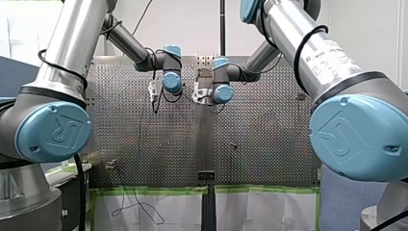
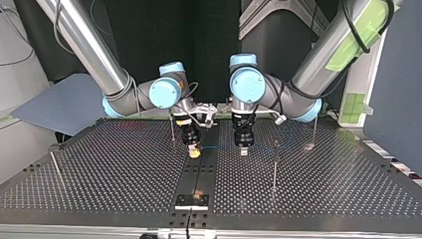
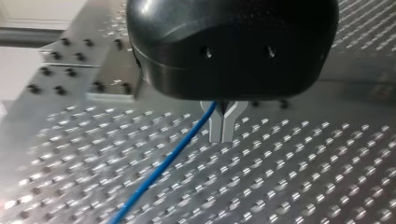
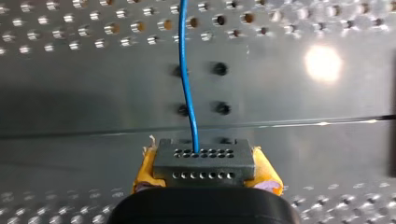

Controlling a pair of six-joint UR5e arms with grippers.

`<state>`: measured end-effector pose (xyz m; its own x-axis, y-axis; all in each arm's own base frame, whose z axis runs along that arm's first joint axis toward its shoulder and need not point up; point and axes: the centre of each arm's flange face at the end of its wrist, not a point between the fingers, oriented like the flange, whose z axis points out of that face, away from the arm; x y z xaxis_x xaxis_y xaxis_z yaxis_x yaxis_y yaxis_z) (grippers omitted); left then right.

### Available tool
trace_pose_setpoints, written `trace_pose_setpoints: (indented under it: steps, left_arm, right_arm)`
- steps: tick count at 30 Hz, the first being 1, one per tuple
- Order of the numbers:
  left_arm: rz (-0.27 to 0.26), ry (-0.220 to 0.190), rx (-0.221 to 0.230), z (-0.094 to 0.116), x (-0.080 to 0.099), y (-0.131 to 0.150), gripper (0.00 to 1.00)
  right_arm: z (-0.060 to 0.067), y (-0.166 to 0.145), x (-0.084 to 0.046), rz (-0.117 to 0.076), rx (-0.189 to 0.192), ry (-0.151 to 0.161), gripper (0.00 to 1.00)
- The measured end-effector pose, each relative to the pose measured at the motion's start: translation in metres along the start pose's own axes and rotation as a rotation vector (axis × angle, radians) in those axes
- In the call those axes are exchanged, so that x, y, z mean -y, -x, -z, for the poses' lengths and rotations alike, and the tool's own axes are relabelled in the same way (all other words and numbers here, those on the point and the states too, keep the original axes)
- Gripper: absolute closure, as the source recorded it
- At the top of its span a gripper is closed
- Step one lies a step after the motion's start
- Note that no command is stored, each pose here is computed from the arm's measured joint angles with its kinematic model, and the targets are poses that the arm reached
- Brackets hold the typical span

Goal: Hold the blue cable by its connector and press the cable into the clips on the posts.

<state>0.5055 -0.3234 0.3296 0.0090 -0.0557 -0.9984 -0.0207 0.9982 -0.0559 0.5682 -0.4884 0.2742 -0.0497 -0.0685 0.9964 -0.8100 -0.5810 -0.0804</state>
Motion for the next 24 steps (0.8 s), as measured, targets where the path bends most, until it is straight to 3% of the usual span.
trace_pose_setpoints:
  steps: [3, 16, 24]
  left_arm:
    - [-0.001, 0.002, -0.011, 0.004, 0.005, -0.005, 1.00]
    - [0.010, -0.010, -0.030, 0.029, 0.014, -0.036, 1.00]
    - [-0.012, -0.031, -0.059, 0.039, 0.022, -0.070, 1.00]
  right_arm:
    - [0.005, 0.011, -0.004, 0.002, 0.023, 0.012, 1.00]
    - [0.032, 0.063, -0.037, 0.020, 0.137, 0.115, 1.00]
    - [0.050, 0.063, -0.057, 0.027, 0.155, 0.173, 1.00]
